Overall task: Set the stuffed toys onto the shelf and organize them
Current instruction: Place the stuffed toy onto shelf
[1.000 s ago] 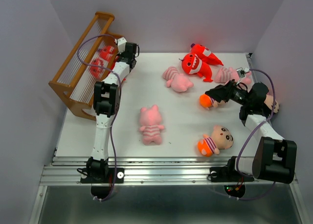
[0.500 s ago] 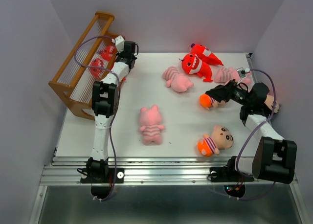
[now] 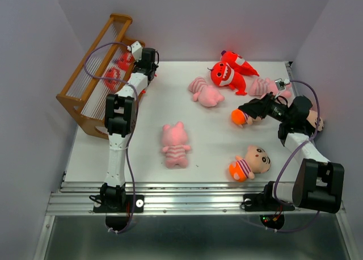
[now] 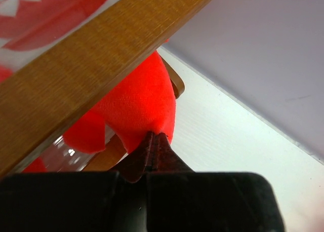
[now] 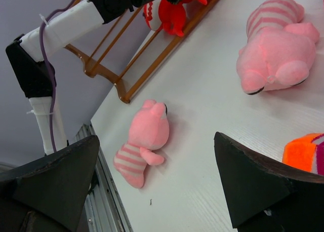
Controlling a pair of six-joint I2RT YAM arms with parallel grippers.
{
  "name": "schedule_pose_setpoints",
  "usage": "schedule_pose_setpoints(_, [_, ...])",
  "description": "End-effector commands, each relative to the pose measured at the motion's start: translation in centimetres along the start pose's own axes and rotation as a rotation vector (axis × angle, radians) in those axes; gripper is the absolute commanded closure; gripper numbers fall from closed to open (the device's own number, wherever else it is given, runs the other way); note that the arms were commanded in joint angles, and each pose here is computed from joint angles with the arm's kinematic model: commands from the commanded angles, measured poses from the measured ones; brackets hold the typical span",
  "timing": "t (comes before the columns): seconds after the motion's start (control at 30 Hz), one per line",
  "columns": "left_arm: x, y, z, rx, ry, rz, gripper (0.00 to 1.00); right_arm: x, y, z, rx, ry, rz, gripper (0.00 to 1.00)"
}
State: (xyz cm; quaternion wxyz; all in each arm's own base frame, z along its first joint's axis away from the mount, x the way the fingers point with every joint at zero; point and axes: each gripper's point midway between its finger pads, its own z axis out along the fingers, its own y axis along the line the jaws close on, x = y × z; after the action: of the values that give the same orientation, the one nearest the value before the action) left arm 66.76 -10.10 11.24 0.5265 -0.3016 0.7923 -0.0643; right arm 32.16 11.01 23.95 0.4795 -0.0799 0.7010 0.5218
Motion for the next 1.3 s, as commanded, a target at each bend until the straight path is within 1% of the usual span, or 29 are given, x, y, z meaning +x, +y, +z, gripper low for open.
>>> schedule_pose_setpoints(0.0, [-3.3, -0.3, -0.9, 0.032, -0.031, -0.114, 1.0, -1.3, 0.8, 0.0, -0.026, -0.012, -0.067, 0.0])
schedule_pose_setpoints(0.03, [-3.2, -0.3, -1.0, 0.035, -0.025, -0.116, 0.99, -1.4, 0.8, 0.0, -0.026, -0.013, -0.069, 0.0])
schedule_pose_setpoints(0.07, [-3.3, -0.1, -1.0, 0.034, -0.023, -0.125, 0.96, -1.3, 0.8, 0.0, -0.026, -0.012, -0.066, 0.0])
schedule_pose_setpoints(0.1, [-2.8, 0.2, -0.9, 0.029, -0.012, -0.125, 0.91, -1.3, 0.8, 0.0, -0.027, -0.012, -0.069, 0.0])
schedule_pose_setpoints(0.13, [-2.8, 0.2, -1.0, 0.033, -0.005, -0.129, 0.84, -1.3, 0.8, 0.0, -0.028, -0.012, -0.067, 0.0])
schedule_pose_setpoints(0.23, [-2.5, 0.6, -1.2, 0.031, 0.009, -0.135, 0.8, -1.3, 0.9, 0.0, -0.028, -0.012, -0.066, 0.0])
schedule_pose_setpoints(0.5, [-2.4, 1.1, -2.3, 0.023, 0.023, -0.148, 0.75, -1.4, 1.1, -0.1, -0.031, -0.013, -0.071, 0.0])
schedule_pose_setpoints(0.53, [-2.9, 0.8, -2.4, 0.039, 0.008, -0.156, 0.71, -1.6, 0.9, -0.2, -0.024, -0.019, -0.072, 0.0])
schedule_pose_setpoints(0.6, [-3.0, 0.7, -2.5, 0.048, 0.01, -0.155, 0.67, -1.6, 1.0, -0.3, -0.024, -0.02, -0.074, 0.0])
schedule_pose_setpoints(0.63, [-3.2, 0.3, -2.8, 0.07, 0.012, -0.145, 0.62, -1.6, 1.0, -0.3, -0.025, -0.019, -0.074, 0.0])
schedule_pose_setpoints(0.67, [-3.2, 0.1, -3.0, 0.082, 0.015, -0.146, 0.59, -1.6, 1.0, -0.3, -0.025, -0.018, -0.073, 0.0])
schedule_pose_setpoints(0.7, [-3.2, 0.0, -3.1, 0.092, 0.017, -0.131, 0.57, -1.6, 1.0, -0.3, -0.025, -0.018, -0.073, 0.0])
schedule_pose_setpoints(0.73, [-3.2, -0.5, -3.4, 0.115, 0.025, -0.123, 0.52, -1.6, 1.1, -0.3, -0.026, -0.019, -0.074, 0.0])
schedule_pose_setpoints(0.8, [-3.6, -1.2, -3.9, 0.156, 0.023, -0.088, 0.47, -1.6, 1.1, -0.3, -0.026, -0.019, -0.076, 0.0])
schedule_pose_setpoints(0.97, [-3.7, -2.0, -5.2, 0.214, 0.049, -0.029, 0.46, -1.6, 1.2, -0.3, -0.028, -0.019, -0.077, 0.0])
schedule_pose_setpoints(1.27, [-2.7, -2.7, -7.0, 0.304, 0.106, 0.081, 0.42, -1.5, 1.0, -0.3, -0.025, -0.018, -0.073, 0.0])
